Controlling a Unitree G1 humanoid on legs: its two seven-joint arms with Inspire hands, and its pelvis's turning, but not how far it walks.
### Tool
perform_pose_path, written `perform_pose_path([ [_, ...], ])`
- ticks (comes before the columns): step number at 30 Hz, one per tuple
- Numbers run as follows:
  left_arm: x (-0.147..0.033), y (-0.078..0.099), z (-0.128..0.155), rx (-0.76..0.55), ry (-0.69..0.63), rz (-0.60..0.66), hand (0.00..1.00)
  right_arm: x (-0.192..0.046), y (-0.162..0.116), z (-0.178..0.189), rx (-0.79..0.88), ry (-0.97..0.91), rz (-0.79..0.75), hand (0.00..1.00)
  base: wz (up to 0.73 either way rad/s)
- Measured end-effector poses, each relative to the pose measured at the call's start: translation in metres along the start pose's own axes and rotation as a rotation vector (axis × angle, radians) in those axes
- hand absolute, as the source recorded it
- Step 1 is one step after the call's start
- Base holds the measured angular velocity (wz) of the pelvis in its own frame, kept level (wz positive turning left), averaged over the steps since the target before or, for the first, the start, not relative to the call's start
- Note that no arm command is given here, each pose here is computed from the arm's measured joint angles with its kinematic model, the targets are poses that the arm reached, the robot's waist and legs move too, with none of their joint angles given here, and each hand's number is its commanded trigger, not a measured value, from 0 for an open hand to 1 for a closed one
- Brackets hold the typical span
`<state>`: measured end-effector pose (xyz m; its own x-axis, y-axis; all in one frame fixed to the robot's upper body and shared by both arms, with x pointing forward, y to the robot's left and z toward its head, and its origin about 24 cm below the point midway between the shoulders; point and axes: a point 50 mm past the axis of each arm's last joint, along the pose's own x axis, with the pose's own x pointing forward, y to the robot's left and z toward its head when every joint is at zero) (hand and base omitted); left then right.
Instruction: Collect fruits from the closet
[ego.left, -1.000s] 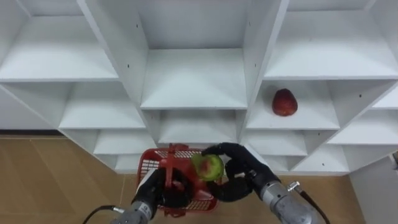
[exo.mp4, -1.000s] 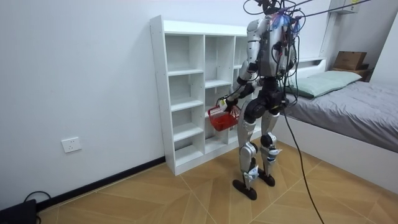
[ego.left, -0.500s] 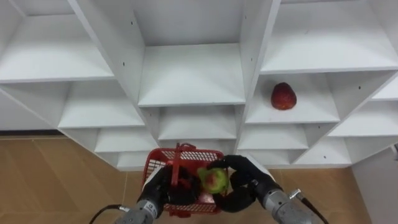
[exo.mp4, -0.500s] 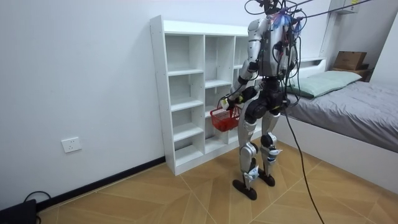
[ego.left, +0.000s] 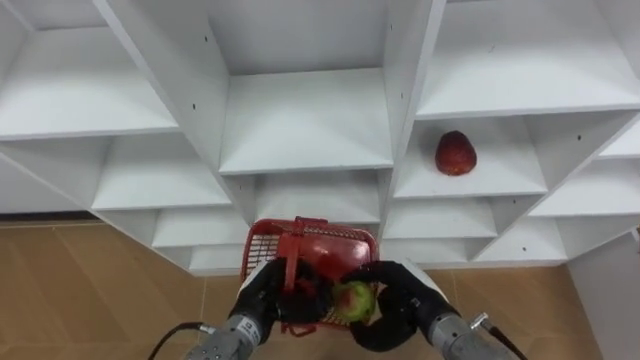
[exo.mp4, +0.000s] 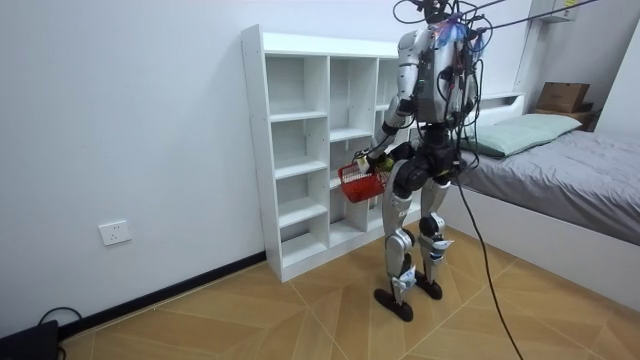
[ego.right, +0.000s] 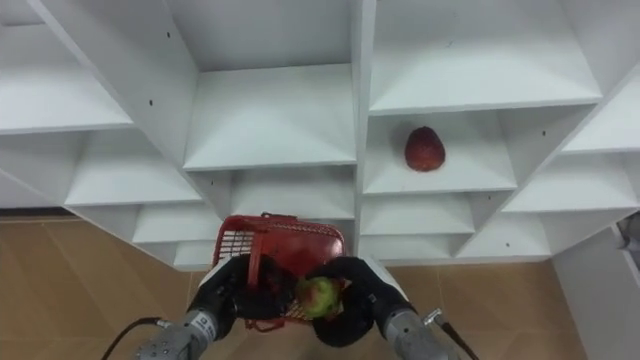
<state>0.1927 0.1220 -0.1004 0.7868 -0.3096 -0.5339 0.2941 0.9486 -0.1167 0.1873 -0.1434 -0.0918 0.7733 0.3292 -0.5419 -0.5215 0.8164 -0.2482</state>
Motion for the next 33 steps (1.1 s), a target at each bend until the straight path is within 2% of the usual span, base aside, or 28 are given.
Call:
perform_pose_path([
  [1, 0.0, 0.0, 0.0, 0.0, 0.0, -0.005, 1.0, 0.0, 0.0, -0.001, -0.006, 0.004, 0.002, 0.02, 0.0],
  [2, 0.0, 0.0, 0.0, 0.0, -0.001, -0.009, 1.0, 0.0, 0.001, -0.001, -0.009, 0.005, 0.004, 0.0, 0.0],
  [19, -0.001, -0.008, -0.002, 0.016, 0.011, -0.129, 1.0, 0.004, 0.012, -0.007, -0.005, 0.042, 0.029, 0.0, -0.01],
  [33, -0.001, -0.014, -0.002, 0.024, 0.013, -0.205, 1.0, 0.005, 0.01, -0.006, -0.013, 0.042, 0.029, 0.0, 0.0],
])
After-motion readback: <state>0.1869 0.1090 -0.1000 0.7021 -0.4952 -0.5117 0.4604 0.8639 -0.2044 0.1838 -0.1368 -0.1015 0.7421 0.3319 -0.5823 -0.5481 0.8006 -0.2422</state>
